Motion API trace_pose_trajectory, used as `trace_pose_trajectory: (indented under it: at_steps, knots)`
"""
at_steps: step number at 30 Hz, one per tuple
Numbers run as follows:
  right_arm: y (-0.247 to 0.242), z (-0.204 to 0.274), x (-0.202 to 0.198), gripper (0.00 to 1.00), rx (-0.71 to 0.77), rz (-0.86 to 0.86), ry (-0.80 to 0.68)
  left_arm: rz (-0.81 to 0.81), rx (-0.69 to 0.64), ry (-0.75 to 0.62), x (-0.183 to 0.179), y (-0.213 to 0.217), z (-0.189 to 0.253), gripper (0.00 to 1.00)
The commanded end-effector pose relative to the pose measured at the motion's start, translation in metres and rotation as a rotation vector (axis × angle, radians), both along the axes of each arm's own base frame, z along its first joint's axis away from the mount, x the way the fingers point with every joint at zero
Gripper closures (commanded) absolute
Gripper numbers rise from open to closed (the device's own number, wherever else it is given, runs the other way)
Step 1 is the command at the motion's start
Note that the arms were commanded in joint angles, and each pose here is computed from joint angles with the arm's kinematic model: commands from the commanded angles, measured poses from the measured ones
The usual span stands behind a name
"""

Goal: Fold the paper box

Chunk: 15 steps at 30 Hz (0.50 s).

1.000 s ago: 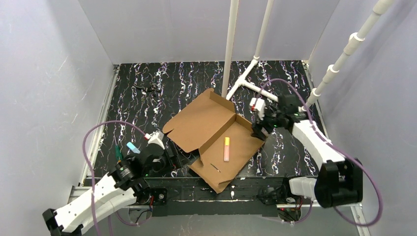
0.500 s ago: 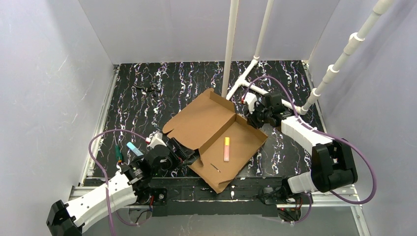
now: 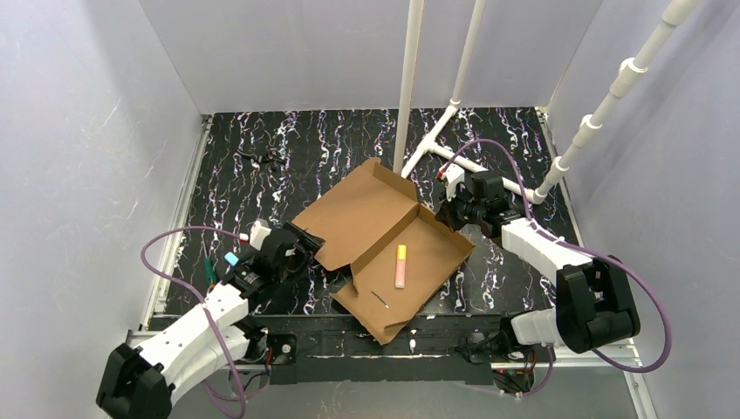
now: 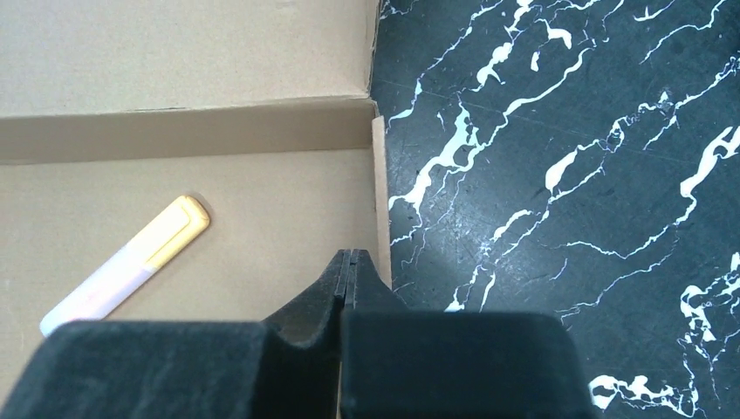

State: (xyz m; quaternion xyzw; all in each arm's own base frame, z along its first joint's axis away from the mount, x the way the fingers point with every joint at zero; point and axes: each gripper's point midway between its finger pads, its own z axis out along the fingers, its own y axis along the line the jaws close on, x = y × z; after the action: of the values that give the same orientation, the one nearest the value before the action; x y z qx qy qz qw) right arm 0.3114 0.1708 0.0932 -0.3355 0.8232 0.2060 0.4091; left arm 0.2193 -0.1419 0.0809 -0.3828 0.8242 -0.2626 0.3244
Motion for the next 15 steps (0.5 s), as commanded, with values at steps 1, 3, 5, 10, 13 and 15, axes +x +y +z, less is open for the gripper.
trace_pose_trajectory:
  at_steps: [1,3,5,10,13,15]
  knots:
    - [0.013,0.018,0.002,0.99,0.073,0.013,-0.040,0.027,0.013,-0.001,0.017,0.004,0.012,0.23]
    - [0.013,0.024,0.002,0.94,0.065,0.032,-0.066,0.019,0.014,0.037,0.014,0.002,0.006,0.23]
    - [0.014,0.032,0.000,0.78,0.059,0.069,-0.090,0.023,0.006,0.062,0.009,0.003,-0.001,0.22]
    - [0.015,0.038,-0.015,0.56,0.038,0.186,-0.103,0.041,0.017,0.049,0.008,0.009,-0.006,0.24]
    - [0.013,0.037,-0.014,0.52,0.037,0.184,-0.103,0.036,0.040,0.062,0.011,0.008,-0.005,0.24]
    - [0.010,0.036,-0.013,0.50,0.037,0.177,-0.102,0.041,0.035,0.068,0.016,0.005,-0.007,0.27]
